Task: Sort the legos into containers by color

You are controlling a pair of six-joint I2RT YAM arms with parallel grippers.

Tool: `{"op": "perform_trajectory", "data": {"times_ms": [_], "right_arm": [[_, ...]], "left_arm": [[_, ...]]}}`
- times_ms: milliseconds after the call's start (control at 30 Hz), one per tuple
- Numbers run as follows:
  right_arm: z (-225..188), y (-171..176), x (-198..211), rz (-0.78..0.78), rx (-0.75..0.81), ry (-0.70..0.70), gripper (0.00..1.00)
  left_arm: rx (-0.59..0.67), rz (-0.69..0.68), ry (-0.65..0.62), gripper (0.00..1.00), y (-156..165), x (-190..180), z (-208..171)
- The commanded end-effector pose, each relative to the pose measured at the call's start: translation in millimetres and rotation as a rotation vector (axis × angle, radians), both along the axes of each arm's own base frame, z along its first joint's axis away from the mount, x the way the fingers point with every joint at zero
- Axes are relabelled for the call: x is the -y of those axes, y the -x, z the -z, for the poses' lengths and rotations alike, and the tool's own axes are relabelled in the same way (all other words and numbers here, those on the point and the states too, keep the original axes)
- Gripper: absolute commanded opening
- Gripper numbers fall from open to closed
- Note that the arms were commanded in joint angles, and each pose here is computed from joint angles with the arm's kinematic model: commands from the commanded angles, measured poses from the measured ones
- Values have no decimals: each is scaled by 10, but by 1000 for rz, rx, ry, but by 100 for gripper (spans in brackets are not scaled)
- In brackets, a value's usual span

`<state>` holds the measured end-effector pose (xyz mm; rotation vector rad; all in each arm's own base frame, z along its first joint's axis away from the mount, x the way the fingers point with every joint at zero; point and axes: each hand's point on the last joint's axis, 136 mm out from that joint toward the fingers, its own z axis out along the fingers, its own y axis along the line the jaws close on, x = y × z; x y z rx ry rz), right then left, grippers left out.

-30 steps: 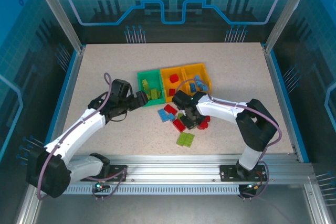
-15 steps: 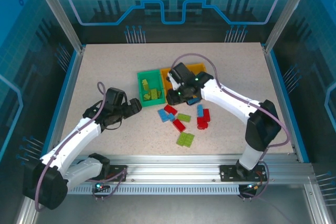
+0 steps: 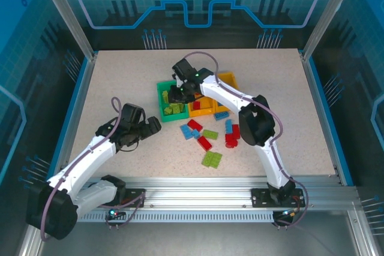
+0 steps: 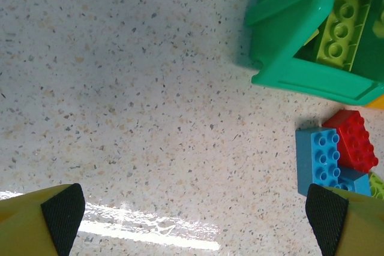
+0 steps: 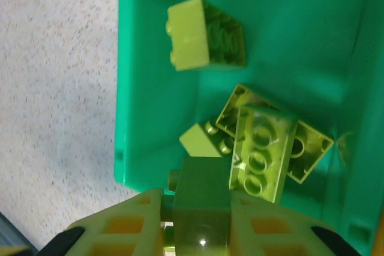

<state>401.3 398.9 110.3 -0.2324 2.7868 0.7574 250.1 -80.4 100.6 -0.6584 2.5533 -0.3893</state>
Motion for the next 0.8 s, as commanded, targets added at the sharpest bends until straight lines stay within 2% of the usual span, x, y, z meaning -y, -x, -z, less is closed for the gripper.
{"op": "perform_trajectory", "data": {"times_ms": [0,67,133,267,333,400,567,667,767], "right_arm": [[-96,-78,7,36,-28,-10,35],[-47,-99,-1,35,-33,-3,46],[-96,-72,-27,21,-25,-12,62],[-513,134,-71,-40,67,-43,73],[-686,319,28,-63,113,-2,79],[-756,524,241,-58,130,70,81],[-483,1089,1057,41,98,214,81],[-312,1397,1507,113,80,248,81],[-156,1616,1938,209,48,247,82]], "left_arm": [[-41,-6,19,99,114,-12,90],[-46,-5,28,99,131,-2,118],[-50,-6,37,99,139,8,142],[-52,-4,45,99,139,25,163],[-52,2,48,99,137,36,166],[-50,11,50,99,135,51,159],[-24,92,52,99,140,214,126],[8,215,28,99,189,492,73],[41,397,-4,99,319,935,40]]}}
